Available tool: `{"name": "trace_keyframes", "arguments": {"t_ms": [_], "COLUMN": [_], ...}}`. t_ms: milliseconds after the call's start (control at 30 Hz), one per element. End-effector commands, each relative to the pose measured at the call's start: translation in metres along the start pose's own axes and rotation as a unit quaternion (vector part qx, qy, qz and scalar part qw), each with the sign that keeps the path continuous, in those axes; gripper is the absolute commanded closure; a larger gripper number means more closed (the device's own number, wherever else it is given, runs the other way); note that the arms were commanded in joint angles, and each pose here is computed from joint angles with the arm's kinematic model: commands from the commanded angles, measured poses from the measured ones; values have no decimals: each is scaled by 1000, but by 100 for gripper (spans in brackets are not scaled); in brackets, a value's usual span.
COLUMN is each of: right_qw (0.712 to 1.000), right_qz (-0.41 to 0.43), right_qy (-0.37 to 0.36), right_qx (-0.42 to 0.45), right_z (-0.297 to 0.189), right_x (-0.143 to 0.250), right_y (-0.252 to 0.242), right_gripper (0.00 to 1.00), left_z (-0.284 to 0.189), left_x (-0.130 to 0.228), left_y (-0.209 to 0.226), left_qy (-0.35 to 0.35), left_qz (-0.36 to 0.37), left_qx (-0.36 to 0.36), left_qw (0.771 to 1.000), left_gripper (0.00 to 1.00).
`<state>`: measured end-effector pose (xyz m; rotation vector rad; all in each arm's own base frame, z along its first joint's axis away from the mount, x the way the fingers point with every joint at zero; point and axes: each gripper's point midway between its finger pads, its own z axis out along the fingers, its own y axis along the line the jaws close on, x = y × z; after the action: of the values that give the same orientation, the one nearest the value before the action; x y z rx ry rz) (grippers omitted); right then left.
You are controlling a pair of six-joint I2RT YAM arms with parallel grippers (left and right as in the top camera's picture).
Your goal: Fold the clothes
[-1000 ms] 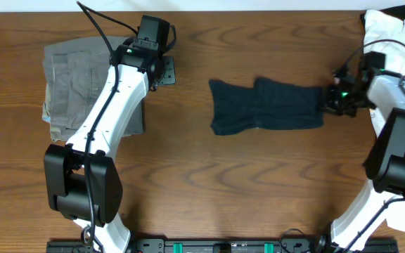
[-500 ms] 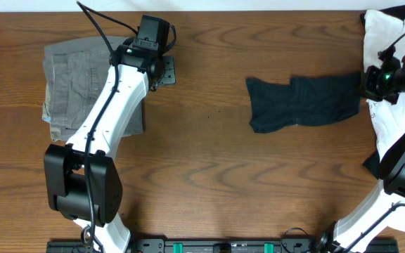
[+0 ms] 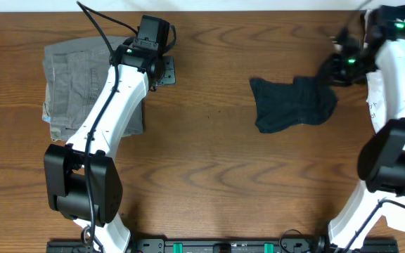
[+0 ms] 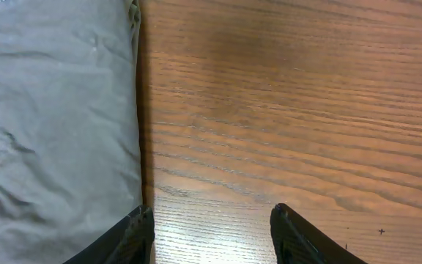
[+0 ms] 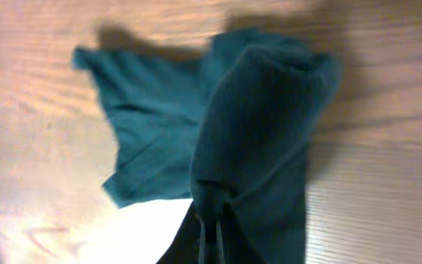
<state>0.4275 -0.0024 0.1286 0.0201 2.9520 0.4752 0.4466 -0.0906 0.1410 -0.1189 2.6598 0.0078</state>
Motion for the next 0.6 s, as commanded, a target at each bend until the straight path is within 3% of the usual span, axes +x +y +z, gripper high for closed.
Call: {"name": "trace_keyframes", "arguments": {"t_ms": [0, 233, 500, 567], "right_qw": [998, 990, 984, 985], "right_qz": [-59, -129, -164, -159], "right_qy": [12, 37, 53, 48], "right_qx": [18, 53, 47, 46], "right_z": [6, 30, 59, 61], "right_x": [3, 14, 30, 29], "right_y": [28, 69, 98, 104], "right_gripper": [99, 99, 99, 99], "left_z": [7, 7, 7, 7], "left_x": [7, 7, 7, 7], "left_y": [4, 4, 4, 4], "left_qy": [11, 11, 11, 11], "left_qz": [-2, -2, -2, -2], "left_qx": [-10, -10, -10, -10], "left_qw": [1000, 1000, 1000, 1000], "left_gripper": [46, 37, 38, 42]}}
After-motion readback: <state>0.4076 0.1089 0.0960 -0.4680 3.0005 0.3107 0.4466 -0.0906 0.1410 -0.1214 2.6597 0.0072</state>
